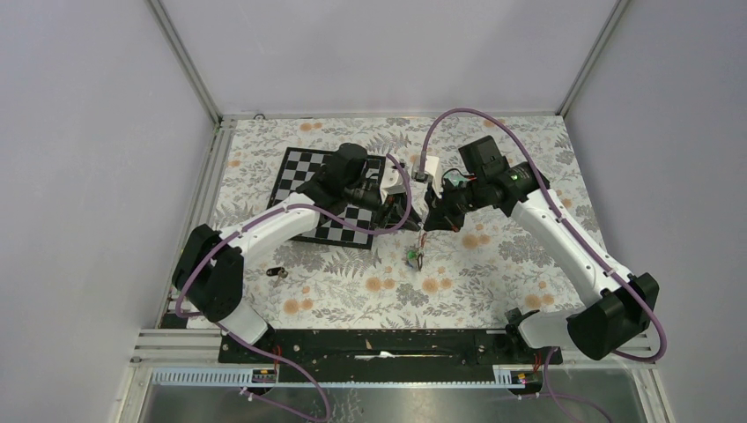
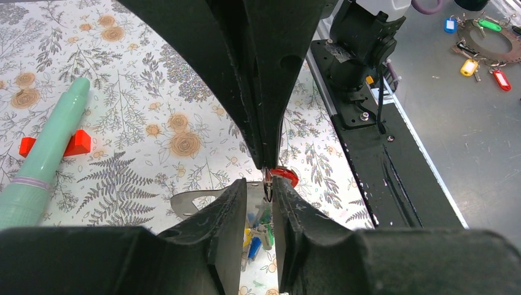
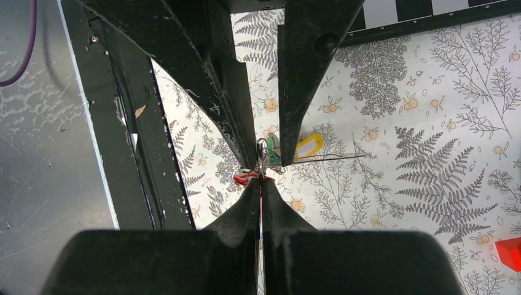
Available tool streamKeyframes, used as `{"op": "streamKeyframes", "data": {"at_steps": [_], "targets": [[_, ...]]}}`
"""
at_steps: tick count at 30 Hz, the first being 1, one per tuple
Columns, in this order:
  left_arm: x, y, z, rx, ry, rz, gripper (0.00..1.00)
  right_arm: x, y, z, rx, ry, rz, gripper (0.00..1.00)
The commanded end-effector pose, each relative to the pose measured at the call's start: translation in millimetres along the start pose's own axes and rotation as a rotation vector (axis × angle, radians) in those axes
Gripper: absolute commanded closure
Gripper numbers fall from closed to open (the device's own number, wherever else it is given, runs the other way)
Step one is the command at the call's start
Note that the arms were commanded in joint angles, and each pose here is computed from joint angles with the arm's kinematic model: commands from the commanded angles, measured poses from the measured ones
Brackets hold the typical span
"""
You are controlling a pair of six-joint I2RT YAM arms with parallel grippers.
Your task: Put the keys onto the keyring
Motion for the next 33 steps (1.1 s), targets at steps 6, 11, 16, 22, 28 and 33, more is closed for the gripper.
{"op": "streamKeyframes", "data": {"at_steps": [6, 11, 16, 22, 28, 33], "targets": [[-28, -3, -3, 0.027, -0.050, 0.095, 0.73, -2, 2, 0, 0.009, -0.019, -0.019, 1.00], [-29, -6, -4, 0.030, -0.053, 0.097, 0.74, -2, 3, 0, 0.008, -0.021, -0.019, 1.00], [-25, -6, -2, 0.038, -0.050, 0.086, 0.78, -3, 2, 0, 0.008, -0.025, -0.018, 1.00], [-22, -6, 3, 0.051, -0.057, 0.065, 0.85, -2, 2, 0, 0.005, -0.022, -0.015, 1.00], [-20, -6, 4, 0.050, -0.062, 0.054, 1.00, -2, 3, 1, 0.006, -0.029, -0.015, 1.00], [-19, -12, 0, 0.038, -0.061, 0.057, 1.00, -4, 3, -2, 0.044, -0.062, -0.032, 1.00]]}}
Point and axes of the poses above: each gripper's point midway between its finger pads, its own z axis out along the fingers, its own y axis along the line the jaws close on, x = y × z, the point moved 8 cm from there along -z, back along the fingers
